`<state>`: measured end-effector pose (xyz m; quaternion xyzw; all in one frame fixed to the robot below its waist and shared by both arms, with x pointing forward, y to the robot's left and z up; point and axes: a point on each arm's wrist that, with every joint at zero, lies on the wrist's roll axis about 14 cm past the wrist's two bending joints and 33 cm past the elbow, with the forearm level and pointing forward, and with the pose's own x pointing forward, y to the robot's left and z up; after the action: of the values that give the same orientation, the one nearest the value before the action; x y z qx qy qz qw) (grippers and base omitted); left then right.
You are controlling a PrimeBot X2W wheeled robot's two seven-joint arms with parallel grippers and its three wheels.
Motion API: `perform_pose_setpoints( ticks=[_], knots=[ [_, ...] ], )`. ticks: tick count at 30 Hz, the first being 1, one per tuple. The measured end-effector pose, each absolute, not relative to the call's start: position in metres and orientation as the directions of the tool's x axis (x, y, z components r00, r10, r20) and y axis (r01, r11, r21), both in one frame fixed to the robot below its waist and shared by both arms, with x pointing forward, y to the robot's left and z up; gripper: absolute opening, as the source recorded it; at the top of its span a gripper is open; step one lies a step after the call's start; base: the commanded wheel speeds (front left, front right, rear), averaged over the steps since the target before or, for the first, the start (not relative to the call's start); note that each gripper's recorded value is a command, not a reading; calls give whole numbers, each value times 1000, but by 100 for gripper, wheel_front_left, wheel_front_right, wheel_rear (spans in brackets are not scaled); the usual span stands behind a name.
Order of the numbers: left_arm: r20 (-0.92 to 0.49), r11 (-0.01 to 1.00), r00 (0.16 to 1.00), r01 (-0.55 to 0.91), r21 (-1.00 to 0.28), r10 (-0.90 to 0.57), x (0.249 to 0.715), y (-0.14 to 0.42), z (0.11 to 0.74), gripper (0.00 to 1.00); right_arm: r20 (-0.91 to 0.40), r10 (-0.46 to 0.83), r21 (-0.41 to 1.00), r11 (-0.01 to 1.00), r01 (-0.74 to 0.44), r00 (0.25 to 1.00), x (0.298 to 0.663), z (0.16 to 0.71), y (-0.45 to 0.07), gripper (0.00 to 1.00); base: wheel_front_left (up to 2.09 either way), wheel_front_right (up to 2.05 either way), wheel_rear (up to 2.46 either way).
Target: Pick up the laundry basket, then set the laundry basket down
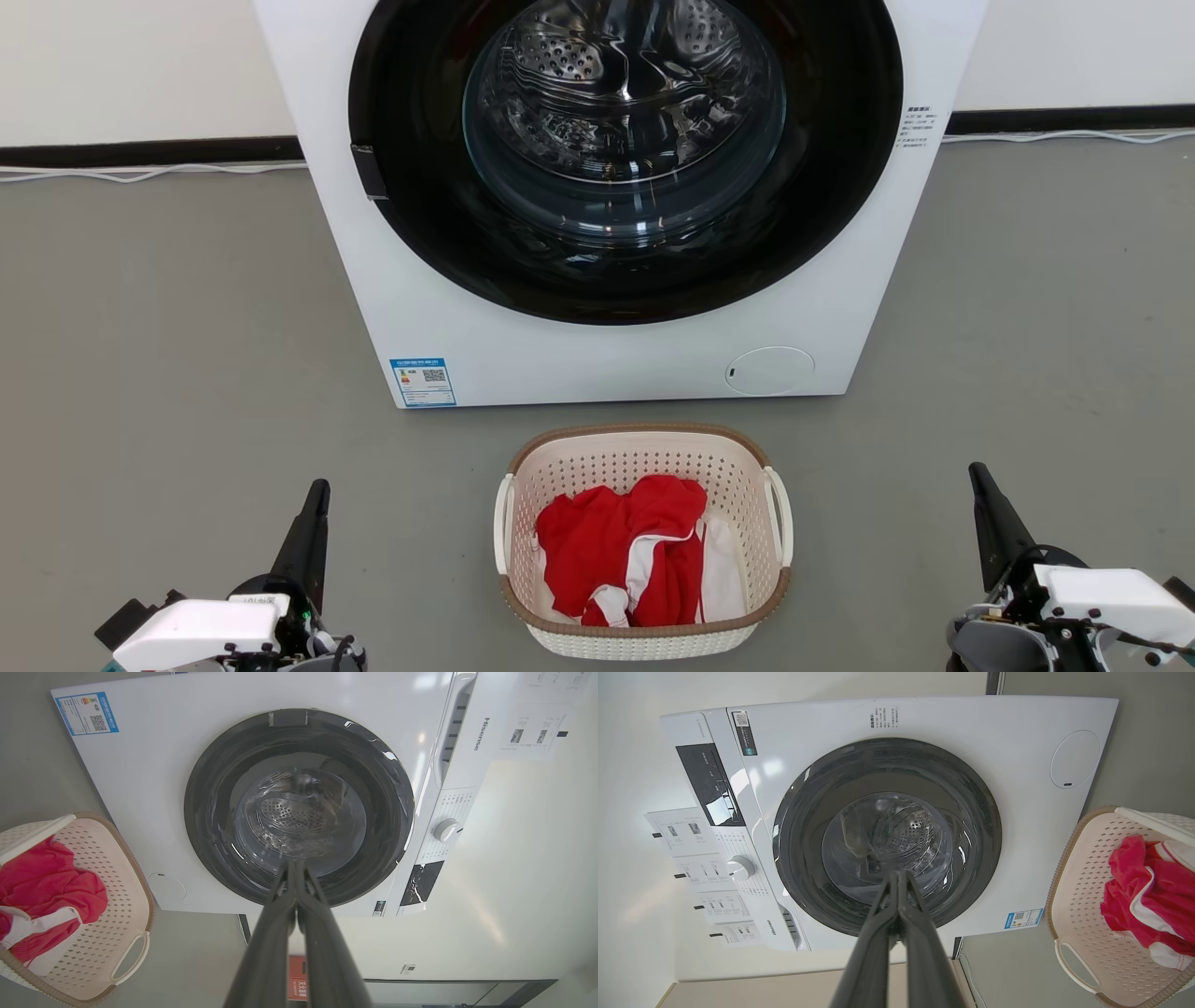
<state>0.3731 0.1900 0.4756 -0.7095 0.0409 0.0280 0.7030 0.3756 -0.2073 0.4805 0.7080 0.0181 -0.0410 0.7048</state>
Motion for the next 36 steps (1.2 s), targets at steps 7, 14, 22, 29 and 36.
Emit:
perform_pose_setpoints(
  ticks=[7,14,22,29,36],
  knots=[
    [-97,-8,995,-97,-995,-19,373,190,476,0,-84,-32,996,-6,84,996,376,481,-207,0,0,0,0],
    [-97,-8,995,-97,-995,-19,373,190,476,0,-84,-32,996,-6,84,996,376,481,-207,0,0,0,0],
    [-97,-8,995,-97,-995,-19,373,190,476,0,-84,-32,996,-6,83,996,376,481,-207,0,0,0,0],
    [-97,-8,995,-97,-995,-19,373,190,476,0,-84,-32,996,-6,83,996,376,481,-207,0,0,0,0],
    [-97,-8,995,-97,-995,-19,373,190,476,0,-84,-32,996,-6,83,996,376,481,-207,0,0,0,0]
  ],
)
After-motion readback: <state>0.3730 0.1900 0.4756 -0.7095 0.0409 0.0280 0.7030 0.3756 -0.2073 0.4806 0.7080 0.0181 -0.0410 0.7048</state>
